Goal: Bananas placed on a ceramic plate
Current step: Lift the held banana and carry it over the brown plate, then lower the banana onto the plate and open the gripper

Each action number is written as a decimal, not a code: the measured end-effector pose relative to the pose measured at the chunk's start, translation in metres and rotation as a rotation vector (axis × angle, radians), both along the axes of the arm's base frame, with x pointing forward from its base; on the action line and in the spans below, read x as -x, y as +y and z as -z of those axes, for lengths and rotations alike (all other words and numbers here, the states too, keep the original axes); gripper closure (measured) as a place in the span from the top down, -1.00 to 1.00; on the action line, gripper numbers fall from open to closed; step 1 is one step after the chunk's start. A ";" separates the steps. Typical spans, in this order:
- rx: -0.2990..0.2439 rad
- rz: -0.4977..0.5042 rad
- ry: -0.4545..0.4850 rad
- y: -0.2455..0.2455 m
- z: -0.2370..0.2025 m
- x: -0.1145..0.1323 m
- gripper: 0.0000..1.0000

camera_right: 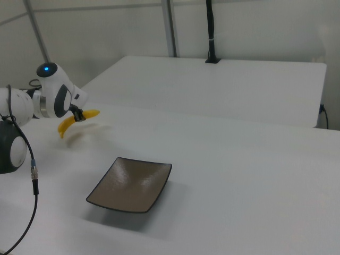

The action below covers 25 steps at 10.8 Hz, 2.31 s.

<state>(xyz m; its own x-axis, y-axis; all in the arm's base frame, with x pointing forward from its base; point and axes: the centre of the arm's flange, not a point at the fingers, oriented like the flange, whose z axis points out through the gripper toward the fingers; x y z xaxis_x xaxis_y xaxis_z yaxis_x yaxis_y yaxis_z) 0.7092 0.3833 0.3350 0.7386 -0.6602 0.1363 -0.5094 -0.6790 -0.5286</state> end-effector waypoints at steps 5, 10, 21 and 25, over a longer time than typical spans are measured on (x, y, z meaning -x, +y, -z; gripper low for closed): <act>0.164 -0.017 0.065 -0.037 -0.034 -0.002 -0.30; 0.355 -0.161 0.233 -0.115 -0.074 0.015 -0.30; 0.549 -0.642 0.577 -0.325 -0.109 0.075 -0.30; 0.551 -0.695 0.614 -0.381 -0.116 0.082 0.06</act>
<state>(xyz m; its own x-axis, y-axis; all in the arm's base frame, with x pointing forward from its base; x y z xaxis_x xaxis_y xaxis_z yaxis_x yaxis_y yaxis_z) 0.6268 0.0019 0.4509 0.9715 -0.0313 -0.2348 0.0051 -0.9882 0.1528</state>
